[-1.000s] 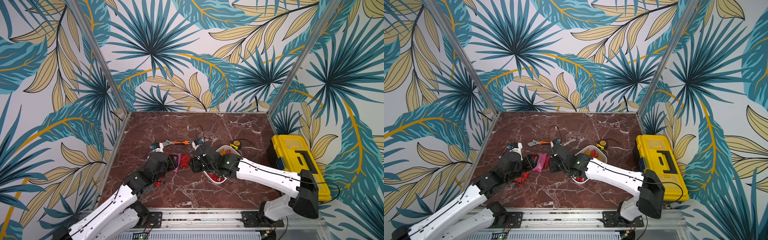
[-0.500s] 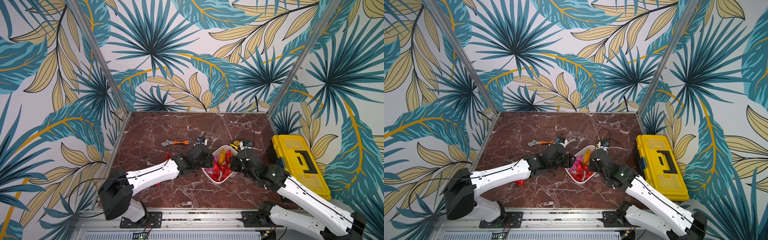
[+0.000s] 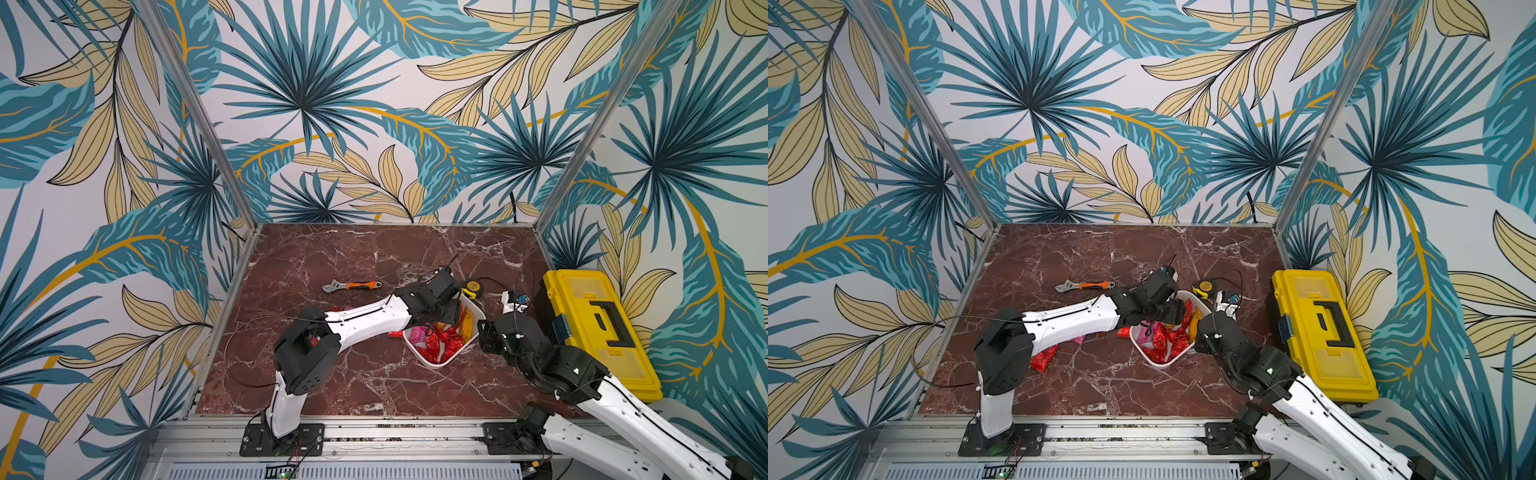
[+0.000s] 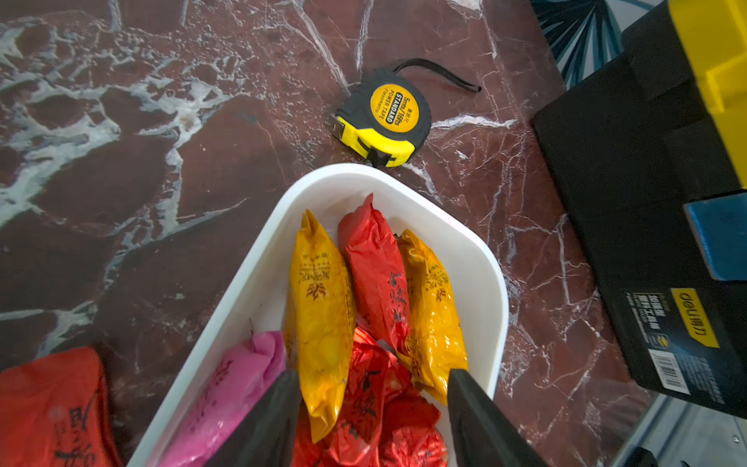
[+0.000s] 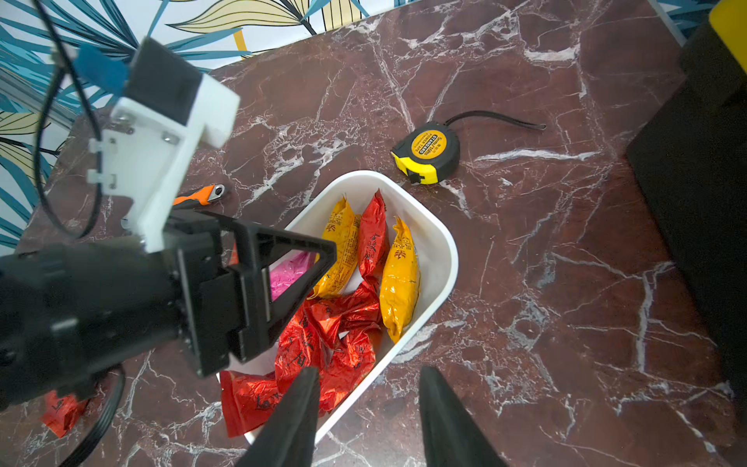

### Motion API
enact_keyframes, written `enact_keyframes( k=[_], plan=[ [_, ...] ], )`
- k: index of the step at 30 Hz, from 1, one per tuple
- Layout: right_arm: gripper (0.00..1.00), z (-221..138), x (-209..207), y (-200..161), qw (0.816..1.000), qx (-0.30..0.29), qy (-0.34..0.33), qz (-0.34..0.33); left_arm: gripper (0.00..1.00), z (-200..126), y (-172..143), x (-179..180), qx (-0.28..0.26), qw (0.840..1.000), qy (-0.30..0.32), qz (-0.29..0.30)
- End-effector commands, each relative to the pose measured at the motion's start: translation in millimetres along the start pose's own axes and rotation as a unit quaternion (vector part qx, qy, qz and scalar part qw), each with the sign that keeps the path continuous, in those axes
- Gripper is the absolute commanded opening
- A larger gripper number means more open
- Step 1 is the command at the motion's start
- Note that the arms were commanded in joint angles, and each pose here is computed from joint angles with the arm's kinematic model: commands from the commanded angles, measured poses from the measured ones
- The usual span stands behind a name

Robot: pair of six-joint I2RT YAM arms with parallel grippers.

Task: Take the tea bags out of the storage box
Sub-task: Pick up the tea bag from the storage box.

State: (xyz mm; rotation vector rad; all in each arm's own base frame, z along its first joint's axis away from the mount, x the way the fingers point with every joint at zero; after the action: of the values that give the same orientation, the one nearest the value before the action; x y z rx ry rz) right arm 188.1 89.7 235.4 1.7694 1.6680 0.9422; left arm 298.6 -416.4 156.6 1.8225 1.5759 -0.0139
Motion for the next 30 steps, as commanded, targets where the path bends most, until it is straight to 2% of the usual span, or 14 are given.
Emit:
enact_keyframes(
  k=[1, 8, 12, 15, 19, 24, 30],
  plan=[
    [0.46, 1, -8, -9, 1.000, 0.009, -0.017, -0.009, 0.62, 7, 4, 8, 0.016, 0.999, 0.037, 0.016],
    [0.46, -3, -12, -11, 1.000, 0.009, -0.012, -0.002, 0.57, 32, 0, 12, 0.040, 0.999, 0.031, 0.001],
    [0.46, -5, -13, -12, 1.000, 0.009, -0.011, -0.001, 0.49, 42, 1, 15, 0.043, 0.998, 0.038, -0.006],
    [0.46, -7, -15, -13, 1.000, 0.009, -0.013, -0.002, 0.38, 45, 2, 16, 0.042, 0.998, 0.038, -0.009],
    [0.46, -9, -17, -13, 1.000, 0.009, -0.014, -0.003, 0.25, 43, 5, 15, 0.037, 0.999, 0.035, -0.010],
    [0.46, -10, -17, -12, 1.000, 0.007, -0.014, -0.004, 0.14, 38, 11, 12, 0.029, 0.999, 0.035, -0.009],
    [0.46, -8, -16, -14, 1.000, 0.012, -0.013, -0.008, 0.10, 9, 27, -7, 0.003, 1.000, -0.005, -0.009]
  ],
)
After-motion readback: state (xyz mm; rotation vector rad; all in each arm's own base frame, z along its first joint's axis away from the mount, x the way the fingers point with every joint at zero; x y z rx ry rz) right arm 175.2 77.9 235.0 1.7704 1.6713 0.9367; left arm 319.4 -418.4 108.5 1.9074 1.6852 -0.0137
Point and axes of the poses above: each gripper's point midway between its finger pads, its own z axis out along the fingers, its own x axis along the line the jaws close on, y = z × x, the point moved 4 cm from there along -z, back along the fingers, and after that the axes turned 9 degrees about -z, right-handed, at the moved point
